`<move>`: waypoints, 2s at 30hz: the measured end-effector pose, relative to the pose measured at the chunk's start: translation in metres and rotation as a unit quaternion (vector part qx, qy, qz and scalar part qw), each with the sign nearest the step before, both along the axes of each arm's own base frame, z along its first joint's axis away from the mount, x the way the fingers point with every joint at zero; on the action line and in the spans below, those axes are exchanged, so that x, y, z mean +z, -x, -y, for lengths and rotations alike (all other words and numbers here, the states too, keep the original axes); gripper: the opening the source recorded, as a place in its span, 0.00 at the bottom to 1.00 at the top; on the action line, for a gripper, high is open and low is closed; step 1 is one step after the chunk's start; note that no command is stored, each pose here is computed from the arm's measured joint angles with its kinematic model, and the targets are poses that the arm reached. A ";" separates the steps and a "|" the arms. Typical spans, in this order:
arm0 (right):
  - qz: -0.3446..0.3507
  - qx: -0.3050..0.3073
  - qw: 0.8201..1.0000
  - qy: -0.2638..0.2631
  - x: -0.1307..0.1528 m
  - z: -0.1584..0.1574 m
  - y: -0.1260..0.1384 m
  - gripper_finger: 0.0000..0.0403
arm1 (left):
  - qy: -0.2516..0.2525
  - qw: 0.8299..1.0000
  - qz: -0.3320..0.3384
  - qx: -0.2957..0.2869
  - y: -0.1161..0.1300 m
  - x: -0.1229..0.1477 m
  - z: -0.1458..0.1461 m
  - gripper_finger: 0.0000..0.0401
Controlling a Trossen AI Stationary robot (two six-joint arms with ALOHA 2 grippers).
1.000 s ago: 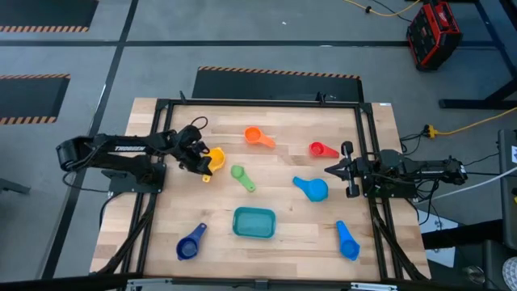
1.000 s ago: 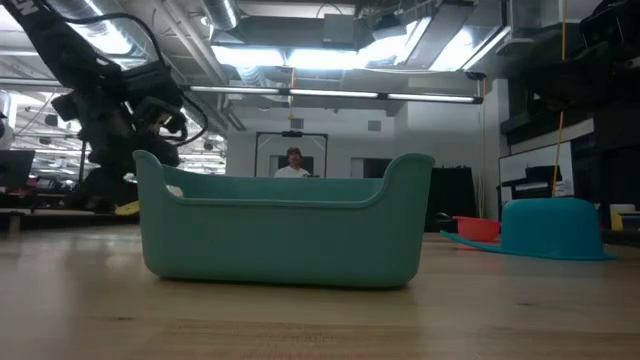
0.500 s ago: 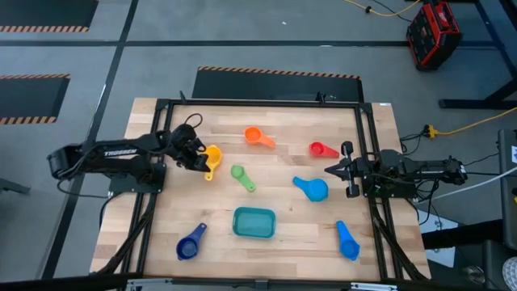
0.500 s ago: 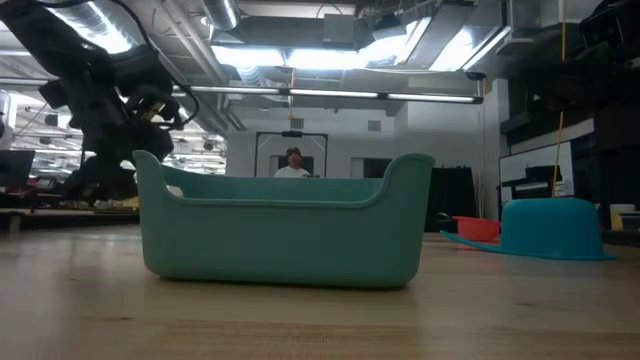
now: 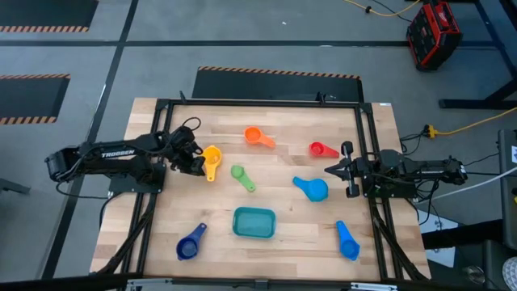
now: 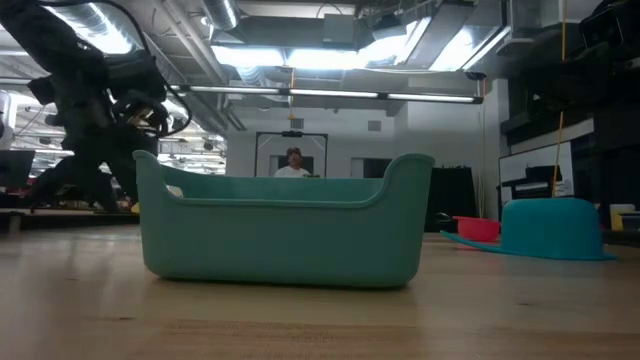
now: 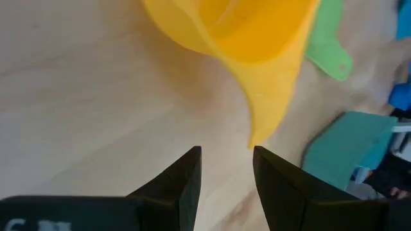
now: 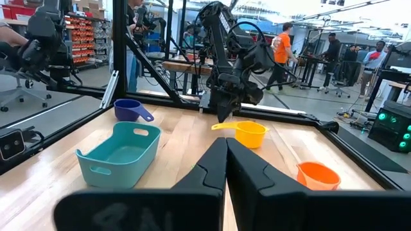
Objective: Nest measuring cups in basket
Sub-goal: Adjust the light blue measuring cup
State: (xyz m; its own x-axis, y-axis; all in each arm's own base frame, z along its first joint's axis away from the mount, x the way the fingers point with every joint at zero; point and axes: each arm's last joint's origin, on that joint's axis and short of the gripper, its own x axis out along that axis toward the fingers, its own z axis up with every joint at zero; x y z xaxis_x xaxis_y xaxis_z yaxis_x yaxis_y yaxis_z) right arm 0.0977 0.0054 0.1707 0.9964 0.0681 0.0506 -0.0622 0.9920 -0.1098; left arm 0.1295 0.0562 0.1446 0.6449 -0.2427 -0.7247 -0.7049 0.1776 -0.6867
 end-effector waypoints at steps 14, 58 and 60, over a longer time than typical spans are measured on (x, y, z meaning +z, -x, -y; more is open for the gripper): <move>0.085 0.013 0.992 -0.095 0.017 0.000 0.002 0.04 | -0.091 0.975 0.188 -0.071 0.005 0.041 0.019 0.33; -0.149 -0.097 0.965 -0.191 0.111 0.001 -0.064 0.69 | -0.261 0.931 0.249 -0.055 -0.002 0.059 0.025 0.33; -0.192 -0.106 0.958 -0.185 0.114 0.001 -0.072 0.69 | -0.261 0.931 0.249 -0.055 -0.002 0.059 0.025 0.33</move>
